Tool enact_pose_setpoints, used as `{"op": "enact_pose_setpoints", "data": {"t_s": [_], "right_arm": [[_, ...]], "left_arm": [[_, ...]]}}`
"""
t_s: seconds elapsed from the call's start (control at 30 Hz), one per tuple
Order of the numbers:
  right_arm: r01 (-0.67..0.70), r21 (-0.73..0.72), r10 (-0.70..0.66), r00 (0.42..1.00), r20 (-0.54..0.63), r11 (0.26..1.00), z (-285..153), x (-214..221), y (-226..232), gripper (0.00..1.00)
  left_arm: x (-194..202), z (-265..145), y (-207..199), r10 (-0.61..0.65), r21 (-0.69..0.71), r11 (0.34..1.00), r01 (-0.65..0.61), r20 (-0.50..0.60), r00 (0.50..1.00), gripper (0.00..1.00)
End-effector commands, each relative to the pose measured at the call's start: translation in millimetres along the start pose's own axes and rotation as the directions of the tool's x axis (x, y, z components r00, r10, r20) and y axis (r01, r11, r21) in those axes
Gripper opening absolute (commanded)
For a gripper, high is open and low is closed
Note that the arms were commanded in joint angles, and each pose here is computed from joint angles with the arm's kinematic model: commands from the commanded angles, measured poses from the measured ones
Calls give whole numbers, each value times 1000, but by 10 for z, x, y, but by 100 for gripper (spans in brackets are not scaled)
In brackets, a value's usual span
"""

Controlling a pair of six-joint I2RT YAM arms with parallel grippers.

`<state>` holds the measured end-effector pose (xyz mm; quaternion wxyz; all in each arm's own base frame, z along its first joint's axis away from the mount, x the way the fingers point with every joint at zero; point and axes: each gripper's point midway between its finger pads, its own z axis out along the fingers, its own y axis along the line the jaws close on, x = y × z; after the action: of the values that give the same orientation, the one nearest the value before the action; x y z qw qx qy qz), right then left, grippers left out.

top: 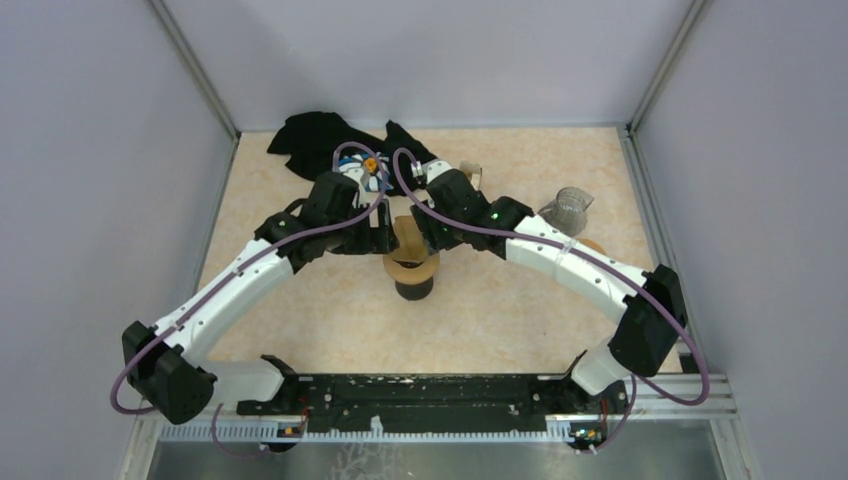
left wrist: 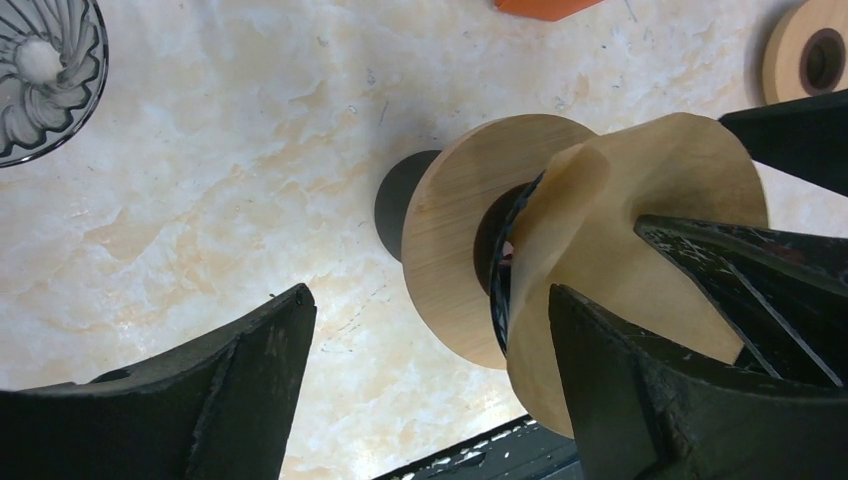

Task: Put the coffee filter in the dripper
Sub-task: Place the coffee filter in the coffee dripper, then move the coffee server to the center of the board.

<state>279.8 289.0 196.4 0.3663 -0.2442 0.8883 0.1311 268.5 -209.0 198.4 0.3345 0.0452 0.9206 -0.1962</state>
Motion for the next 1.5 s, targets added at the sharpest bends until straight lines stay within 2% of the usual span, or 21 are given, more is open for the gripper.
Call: {"op": "enact_pose_setpoints", "data": {"t_s": [0.0, 0.43, 0.8, 0.93, 1.2, 1.47], "right_arm": [[3, -15, -2, 998, 60, 1000, -77, -230, 65, 57], [3, -7, -3, 998, 56, 1000, -69, -214, 51, 57], [-30, -64, 40, 986, 162, 998, -300, -427, 114, 61], [-37, -88, 55, 976, 209, 995, -402, -502, 130, 62], [-45, -99, 67, 971, 230, 994, -446, -508, 129, 64], [-41, -135, 74, 967, 243, 990, -473, -495, 181, 64]], "left_arm": [[55, 73, 118, 5, -57, 998, -6, -21, 1000, 91], [132, 133, 173, 13, -87, 996, -19, -67, 998, 89], [120, 120, 132, 15, -67, 998, -20, -69, 998, 89], [92, 100, 111, 15, -59, 998, -18, -59, 998, 89], [43, 65, 64, 14, -38, 999, -16, -42, 999, 92], [-115, -51, 40, -8, -30, 1000, 9, 36, 999, 94]]}}
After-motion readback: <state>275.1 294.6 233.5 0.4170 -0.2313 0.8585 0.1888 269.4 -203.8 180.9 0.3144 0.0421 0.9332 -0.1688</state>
